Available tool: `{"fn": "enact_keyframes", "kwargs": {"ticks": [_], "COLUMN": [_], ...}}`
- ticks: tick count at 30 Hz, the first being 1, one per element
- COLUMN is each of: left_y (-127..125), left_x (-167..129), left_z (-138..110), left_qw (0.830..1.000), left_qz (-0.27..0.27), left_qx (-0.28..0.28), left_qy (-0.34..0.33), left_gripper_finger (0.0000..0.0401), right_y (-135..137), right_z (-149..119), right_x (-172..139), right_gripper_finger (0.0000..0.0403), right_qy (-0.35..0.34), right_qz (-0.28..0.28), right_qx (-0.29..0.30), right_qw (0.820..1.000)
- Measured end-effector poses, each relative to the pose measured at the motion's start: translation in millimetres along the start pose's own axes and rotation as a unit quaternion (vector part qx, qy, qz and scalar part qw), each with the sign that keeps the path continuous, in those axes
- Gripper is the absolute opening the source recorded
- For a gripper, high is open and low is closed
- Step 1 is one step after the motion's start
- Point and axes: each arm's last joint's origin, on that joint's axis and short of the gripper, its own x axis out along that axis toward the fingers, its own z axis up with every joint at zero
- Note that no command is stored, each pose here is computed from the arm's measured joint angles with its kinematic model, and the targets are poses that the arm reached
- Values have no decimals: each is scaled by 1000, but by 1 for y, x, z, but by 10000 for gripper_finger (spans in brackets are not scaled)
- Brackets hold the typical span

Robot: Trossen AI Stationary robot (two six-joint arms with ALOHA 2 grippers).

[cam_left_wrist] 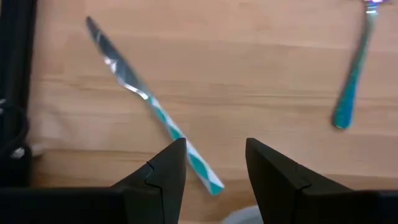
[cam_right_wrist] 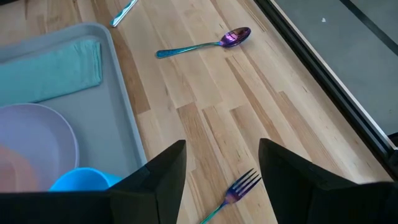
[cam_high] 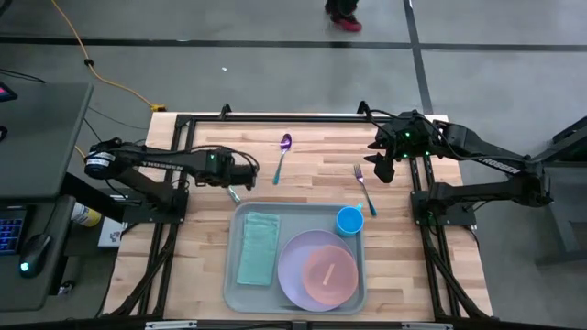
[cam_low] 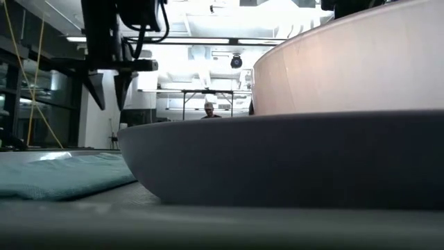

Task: Set up tray
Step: Put the blue knife on top of the blue napkin to the left of the purple plate

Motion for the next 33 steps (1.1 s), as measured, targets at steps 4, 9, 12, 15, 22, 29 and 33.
{"fn": "enact_keyframes", "kwargs": {"ticks": [4,9,12,15,22,29,33], "left_y": [1,9,15,17,17,21,23], "left_x": [4,17,31,40,61,68,71], "left_z": [8,10,4,-1,8,17,16], "left_qw": [1000,997,990,985,973,964,962], "left_qz": [11,40,55,40,10,15,37], "left_qx": [-20,-46,-92,-130,-185,-219,-218], "left_qy": [9,47,92,107,136,148,161], "left_gripper_finger": [195,195,195,195,195,195,195], "right_y": [0,0,0,0,0,0,0], "right_z": [0,0,0,0,1,1,1], "right_x": [0,0,0,0,0,0,0], "right_gripper_finger": [179,179,179,179,179,179,179], "right_qy": [0,0,0,0,-6,-6,-6], "right_qz": [0,0,0,0,0,0,1], "right_qx": [2,2,2,1,-12,-14,-14], "right_qw": [1000,1000,1000,1000,1000,1000,1000]}}
